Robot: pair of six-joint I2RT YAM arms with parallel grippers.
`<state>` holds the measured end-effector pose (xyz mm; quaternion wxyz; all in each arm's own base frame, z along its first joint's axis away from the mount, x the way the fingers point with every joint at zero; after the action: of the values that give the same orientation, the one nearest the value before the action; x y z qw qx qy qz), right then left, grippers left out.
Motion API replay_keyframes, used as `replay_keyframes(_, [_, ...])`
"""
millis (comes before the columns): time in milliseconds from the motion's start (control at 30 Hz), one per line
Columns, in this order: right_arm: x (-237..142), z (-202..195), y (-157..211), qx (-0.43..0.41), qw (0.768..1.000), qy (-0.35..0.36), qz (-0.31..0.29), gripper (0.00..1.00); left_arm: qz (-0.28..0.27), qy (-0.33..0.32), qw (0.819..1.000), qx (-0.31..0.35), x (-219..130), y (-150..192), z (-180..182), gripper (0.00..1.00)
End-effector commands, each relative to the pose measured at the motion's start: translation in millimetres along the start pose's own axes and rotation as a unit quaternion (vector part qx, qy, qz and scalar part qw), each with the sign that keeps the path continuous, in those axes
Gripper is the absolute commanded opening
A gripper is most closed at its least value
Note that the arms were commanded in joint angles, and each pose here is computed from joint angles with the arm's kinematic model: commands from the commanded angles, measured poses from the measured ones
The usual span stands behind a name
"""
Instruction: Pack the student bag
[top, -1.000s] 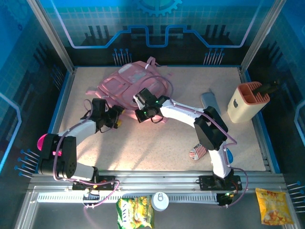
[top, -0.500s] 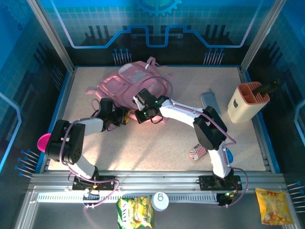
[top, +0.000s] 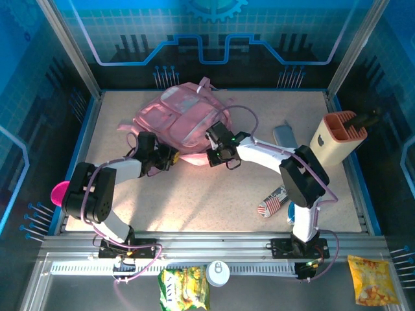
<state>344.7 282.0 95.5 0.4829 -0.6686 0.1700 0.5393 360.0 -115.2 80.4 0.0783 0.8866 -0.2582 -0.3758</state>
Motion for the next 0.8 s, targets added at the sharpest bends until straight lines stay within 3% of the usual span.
replay_keyframes(0, [-6,-13,7,-0.009,0.999,0.036,0.015,0.07,-0.011,0.004,1.0,0.014,-1,-5,-9,0.13])
replay_keyframes(333, [5,-1,-10,-0.037,0.999,0.035,0.008,0.22,-0.001,0.005,1.0,0.015,-1,-2,-13,0.14])
replay_keyframes(567, [12,-2,-10,-0.037,0.998,0.042,0.012,0.2,0.001,0.003,1.0,0.017,-1,-2,-14,0.13])
replay_keyframes(767, [5,-12,-7,-0.033,0.997,0.072,0.01,0.08,-0.003,0.0,1.0,0.02,-1,-3,-14,0.13])
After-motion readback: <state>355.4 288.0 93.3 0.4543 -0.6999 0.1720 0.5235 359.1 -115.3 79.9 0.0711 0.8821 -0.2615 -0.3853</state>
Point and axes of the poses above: each hand's point on the last joint's axis, 136 mm out from that joint toward the fingers, its own x axis out along the fingers, its own z axis along the line the jaws close on, y = z × x, the point moved 3 cm from there along -x, back along the fingers, and after that the axes turned 12 degrees about -x, right-handed, at the moved point
